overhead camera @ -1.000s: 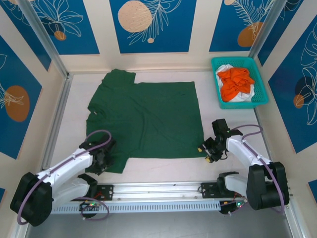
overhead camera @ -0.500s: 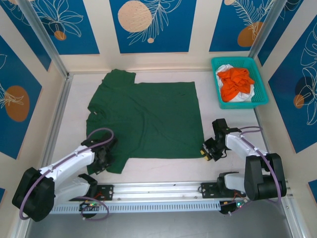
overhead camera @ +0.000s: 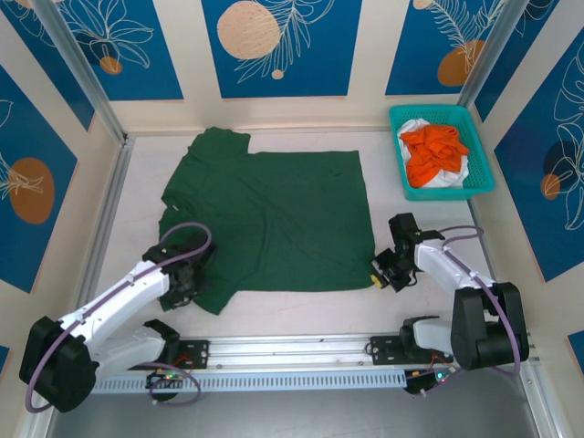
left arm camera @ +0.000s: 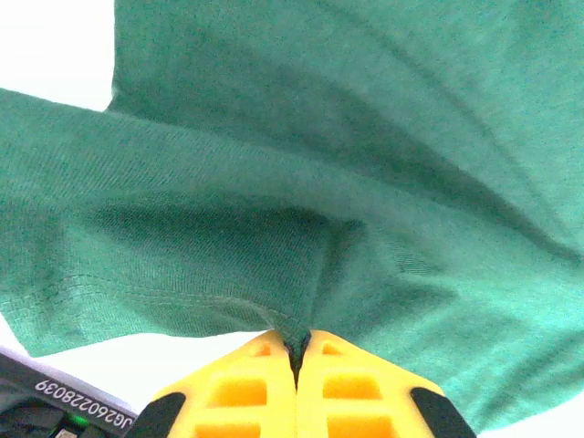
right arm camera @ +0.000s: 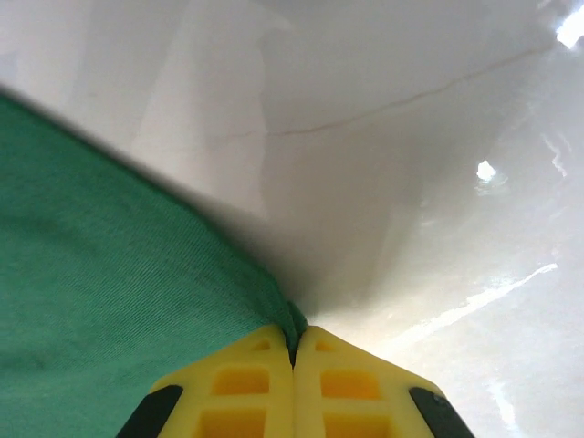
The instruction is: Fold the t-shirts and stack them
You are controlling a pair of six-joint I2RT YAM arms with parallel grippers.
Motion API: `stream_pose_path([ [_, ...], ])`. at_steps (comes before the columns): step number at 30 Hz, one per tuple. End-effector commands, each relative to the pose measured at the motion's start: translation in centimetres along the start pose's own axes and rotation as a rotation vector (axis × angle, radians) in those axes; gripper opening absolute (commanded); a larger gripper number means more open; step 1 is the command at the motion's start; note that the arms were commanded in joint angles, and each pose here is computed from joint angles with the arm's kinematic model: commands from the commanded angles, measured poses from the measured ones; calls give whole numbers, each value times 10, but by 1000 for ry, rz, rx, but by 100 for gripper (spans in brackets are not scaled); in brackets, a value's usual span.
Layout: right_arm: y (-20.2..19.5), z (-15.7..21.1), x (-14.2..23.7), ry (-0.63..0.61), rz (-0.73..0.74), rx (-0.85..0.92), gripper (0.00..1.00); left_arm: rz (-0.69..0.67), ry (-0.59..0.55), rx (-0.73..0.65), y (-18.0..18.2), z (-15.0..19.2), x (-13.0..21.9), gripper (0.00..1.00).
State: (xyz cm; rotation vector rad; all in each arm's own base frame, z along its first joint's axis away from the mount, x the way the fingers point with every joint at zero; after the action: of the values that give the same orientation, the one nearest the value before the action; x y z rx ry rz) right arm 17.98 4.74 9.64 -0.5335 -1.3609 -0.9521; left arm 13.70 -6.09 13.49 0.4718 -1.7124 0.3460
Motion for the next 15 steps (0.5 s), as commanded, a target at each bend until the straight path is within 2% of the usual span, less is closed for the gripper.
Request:
stream_pose_path([
  [1, 11, -2, 20, -47, -9, 34, 0, -31, -44, -76, 0, -9, 23, 0],
  [9, 45, -12, 49, -80, -46, 65, 0, 25, -108, -196, -45, -49, 71, 0],
  [12, 61, -20, 55, -82, -46, 78, 0, 14, -136, -249, -64, -69, 81, 0],
  [15, 77, -29, 57, -79, -33, 82, 0, 16, -118, -287, -81, -89, 80, 0],
])
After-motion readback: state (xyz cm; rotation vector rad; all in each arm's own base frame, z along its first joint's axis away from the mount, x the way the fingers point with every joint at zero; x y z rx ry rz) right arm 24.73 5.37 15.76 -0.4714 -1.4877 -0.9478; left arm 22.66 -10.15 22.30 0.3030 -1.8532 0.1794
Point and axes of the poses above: each hand's point on the last joint's axis, 136 mm out from that joint toward the fingers, its own x axis back along the fingers, its own y axis along the line the jaws close on, z = x × y, the point moved 7 cm from there along x, back along the fingers, and after that the axes turned 1 degree about -x, right-handed, at the moved point
